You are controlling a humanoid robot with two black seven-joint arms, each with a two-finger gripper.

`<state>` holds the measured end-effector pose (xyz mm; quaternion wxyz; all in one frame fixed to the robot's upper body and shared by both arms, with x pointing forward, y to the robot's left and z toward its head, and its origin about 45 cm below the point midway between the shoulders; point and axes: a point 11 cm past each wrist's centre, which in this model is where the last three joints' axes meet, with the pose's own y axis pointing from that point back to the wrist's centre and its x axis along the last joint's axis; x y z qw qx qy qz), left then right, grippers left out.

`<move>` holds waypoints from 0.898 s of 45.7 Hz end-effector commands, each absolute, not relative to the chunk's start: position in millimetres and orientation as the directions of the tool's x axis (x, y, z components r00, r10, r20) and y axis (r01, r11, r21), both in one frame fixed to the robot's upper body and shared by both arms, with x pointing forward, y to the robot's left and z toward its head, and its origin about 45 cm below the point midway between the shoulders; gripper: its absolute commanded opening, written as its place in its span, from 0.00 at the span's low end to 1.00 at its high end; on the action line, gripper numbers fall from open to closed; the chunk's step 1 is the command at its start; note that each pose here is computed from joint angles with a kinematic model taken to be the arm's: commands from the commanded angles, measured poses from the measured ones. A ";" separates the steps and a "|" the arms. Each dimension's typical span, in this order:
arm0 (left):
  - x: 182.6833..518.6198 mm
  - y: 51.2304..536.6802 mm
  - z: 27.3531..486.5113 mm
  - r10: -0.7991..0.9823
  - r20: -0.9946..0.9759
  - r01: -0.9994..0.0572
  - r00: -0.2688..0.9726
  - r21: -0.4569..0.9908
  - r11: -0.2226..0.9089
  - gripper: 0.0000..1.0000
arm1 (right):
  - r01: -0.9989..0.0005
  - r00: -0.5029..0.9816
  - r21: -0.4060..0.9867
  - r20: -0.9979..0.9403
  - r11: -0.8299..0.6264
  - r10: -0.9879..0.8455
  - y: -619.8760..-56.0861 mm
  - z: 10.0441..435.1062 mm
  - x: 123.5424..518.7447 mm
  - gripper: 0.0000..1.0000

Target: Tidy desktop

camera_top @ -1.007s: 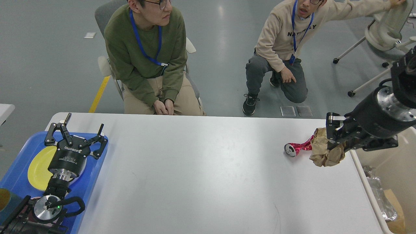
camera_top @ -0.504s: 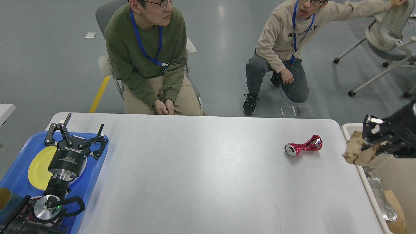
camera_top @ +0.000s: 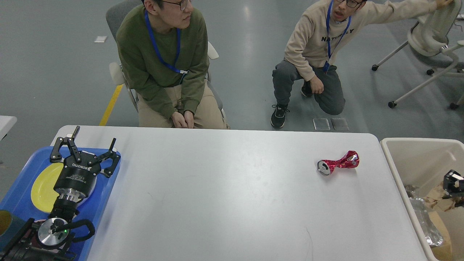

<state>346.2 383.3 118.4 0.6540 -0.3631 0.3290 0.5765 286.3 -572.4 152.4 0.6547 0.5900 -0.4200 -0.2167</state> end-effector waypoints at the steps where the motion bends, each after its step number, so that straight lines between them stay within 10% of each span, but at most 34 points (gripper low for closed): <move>1: 346.2 383.3 118.5 0.515 -0.849 -0.993 0.119 -0.096 0.072 0.96 | -0.225 0.521 0.946 0.319 0.233 -0.792 -578.9 104.5 268.0 0.00; 41: 346.2 383.3 118.5 0.515 -0.849 -0.993 0.119 -0.096 0.072 0.96 | -0.350 0.440 0.804 0.594 0.481 -0.673 -564.0 26.4 236.2 0.00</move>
